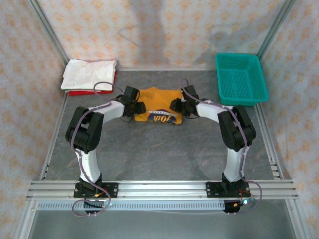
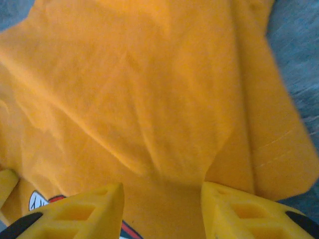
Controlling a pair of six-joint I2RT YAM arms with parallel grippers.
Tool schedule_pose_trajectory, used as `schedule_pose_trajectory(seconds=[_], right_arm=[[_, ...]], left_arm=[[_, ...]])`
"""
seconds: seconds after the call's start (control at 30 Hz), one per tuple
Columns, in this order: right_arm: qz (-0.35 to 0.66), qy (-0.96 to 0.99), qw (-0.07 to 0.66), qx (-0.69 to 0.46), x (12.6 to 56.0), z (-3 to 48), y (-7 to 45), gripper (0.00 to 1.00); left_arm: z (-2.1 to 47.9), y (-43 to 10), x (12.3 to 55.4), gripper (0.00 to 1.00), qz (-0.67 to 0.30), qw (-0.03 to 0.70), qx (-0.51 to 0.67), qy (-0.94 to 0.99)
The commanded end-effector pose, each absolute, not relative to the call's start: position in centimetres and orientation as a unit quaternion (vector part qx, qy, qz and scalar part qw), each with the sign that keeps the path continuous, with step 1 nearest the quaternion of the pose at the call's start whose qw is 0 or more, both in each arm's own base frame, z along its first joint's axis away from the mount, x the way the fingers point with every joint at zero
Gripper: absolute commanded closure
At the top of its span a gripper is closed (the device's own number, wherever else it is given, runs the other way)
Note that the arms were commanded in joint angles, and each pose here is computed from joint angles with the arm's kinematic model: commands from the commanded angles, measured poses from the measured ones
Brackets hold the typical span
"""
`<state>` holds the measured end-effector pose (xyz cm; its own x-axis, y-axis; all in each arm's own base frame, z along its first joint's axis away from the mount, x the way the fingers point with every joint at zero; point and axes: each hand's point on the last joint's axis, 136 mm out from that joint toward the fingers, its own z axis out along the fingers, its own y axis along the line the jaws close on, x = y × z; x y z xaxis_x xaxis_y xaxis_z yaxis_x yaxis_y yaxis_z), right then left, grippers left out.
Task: Fold and stack the t-shirts
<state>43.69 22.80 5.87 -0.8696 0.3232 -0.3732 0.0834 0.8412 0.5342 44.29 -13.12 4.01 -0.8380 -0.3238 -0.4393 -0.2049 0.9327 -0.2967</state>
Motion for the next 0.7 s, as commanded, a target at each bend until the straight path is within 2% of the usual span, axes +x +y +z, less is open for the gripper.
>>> schedule_pose_trajectory(seconds=[0.0,0.07,0.2,0.33,0.5,0.57,0.67], right_arm=[[0.237,0.920,0.281,0.132,46.0,9.3,20.7,0.54],[0.232,0.920,0.282,0.142,46.4,9.4,20.4,0.53],[0.243,0.917,0.279,0.147,46.8,9.4,20.7,0.52],[0.244,0.917,0.277,0.151,46.8,9.4,20.7,0.52],[0.241,0.917,0.276,0.154,46.7,9.3,20.2,0.51],[0.244,0.916,0.278,0.158,46.7,9.3,20.0,0.51],[0.249,0.913,0.280,0.161,46.7,9.6,19.8,0.51]], left_arm=[[6.9,-12.2,45.6,0.35,-0.124,0.255,-0.142,0.948],[6.1,-12.5,46.4,0.28,-0.131,0.231,-0.134,0.955],[4.4,-13.5,47.9,0.22,-0.130,0.203,-0.116,0.964],[2.7,-15.2,48.6,0.21,-0.146,0.187,-0.104,0.966],[0.7,-16.3,48.1,0.19,-0.122,0.160,-0.098,0.974],[0.3,-16.4,47.7,0.23,-0.113,0.160,-0.096,0.976],[0.0,-17.1,47.4,0.41,-0.112,0.163,-0.088,0.976]])
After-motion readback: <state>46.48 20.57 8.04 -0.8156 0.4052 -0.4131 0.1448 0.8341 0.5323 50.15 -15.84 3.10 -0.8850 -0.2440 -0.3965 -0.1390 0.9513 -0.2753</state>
